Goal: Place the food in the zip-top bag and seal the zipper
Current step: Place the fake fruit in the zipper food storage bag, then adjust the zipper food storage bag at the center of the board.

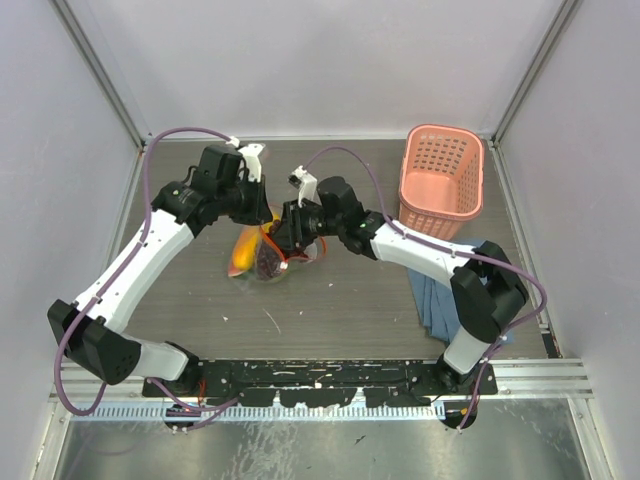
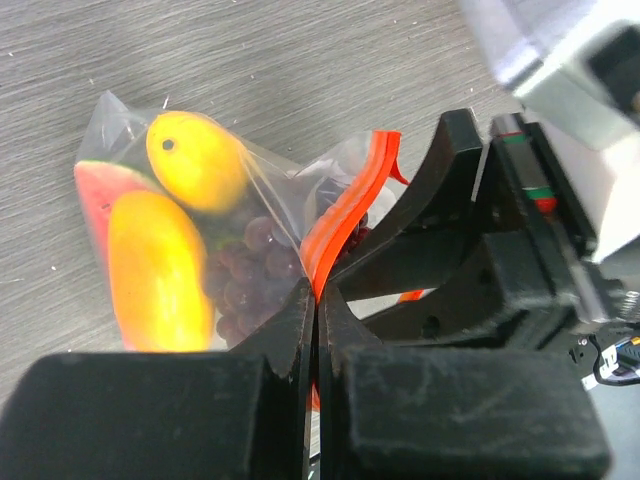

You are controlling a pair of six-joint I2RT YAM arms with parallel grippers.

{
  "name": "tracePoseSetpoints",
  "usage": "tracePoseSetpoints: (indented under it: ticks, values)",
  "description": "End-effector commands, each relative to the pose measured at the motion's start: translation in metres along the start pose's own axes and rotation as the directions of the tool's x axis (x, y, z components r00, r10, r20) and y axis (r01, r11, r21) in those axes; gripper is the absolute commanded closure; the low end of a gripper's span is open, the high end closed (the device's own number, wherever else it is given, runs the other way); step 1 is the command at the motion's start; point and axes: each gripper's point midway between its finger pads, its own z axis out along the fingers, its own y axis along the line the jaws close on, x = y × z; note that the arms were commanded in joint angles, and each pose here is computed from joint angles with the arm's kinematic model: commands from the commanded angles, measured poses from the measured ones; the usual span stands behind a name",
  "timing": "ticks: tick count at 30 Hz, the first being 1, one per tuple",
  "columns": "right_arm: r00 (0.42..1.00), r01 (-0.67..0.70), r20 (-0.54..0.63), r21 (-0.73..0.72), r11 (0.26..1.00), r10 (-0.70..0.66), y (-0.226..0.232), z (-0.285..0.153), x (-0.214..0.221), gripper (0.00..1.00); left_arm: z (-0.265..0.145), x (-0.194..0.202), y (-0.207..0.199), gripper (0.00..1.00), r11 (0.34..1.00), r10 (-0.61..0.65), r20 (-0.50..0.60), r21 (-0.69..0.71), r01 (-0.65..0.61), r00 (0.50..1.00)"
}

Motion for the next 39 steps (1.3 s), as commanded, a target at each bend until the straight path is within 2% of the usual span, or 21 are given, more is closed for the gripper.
tracePoseSetpoints:
  ticks: [1,4,9,18,24,29,36,39]
  values:
    - [0.975,0.161,0.16,-0.05,0.986,-0.151,0.046,-0.03,-0.055,0.57,-0.011,-0.028,-0.014,1.0,0.998,0.009,0.117,0.058,-0.015,0.993]
    - [0.968,0.2,0.166,-0.044,0.979,-0.19,0.056,-0.044,-0.057,0.5,-0.01,-0.028,-0.013,1.0,0.999,0.005,0.113,0.051,-0.011,0.994]
    - [0.954,0.263,0.139,0.045,0.964,-0.267,0.048,-0.065,-0.053,0.44,-0.008,-0.027,-0.013,1.0,0.999,0.003,0.105,0.052,-0.008,0.994]
    - [0.948,0.282,0.039,0.352,0.892,-0.315,-0.024,-0.087,-0.027,0.42,-0.008,-0.027,-0.014,1.0,0.998,0.0,0.104,0.058,-0.006,0.995]
    - [0.955,0.268,-0.005,0.451,0.852,-0.297,-0.064,-0.089,-0.009,0.43,-0.008,-0.026,-0.015,1.0,0.998,0.002,0.101,0.065,-0.009,0.995]
    - [0.965,0.251,-0.044,0.422,0.871,-0.257,-0.073,-0.073,0.006,0.54,-0.007,-0.026,-0.015,1.0,0.998,0.002,0.099,0.066,-0.009,0.995]
    - [0.969,0.237,-0.024,0.372,0.898,-0.245,-0.057,-0.073,-0.002,0.87,-0.006,-0.025,-0.019,1.0,0.996,-0.003,0.089,0.089,-0.005,0.996]
    - [0.968,0.236,-0.007,0.361,0.902,-0.25,-0.042,-0.08,-0.015,0.96,-0.005,-0.025,-0.02,1.0,0.995,-0.004,0.084,0.097,-0.005,0.996]
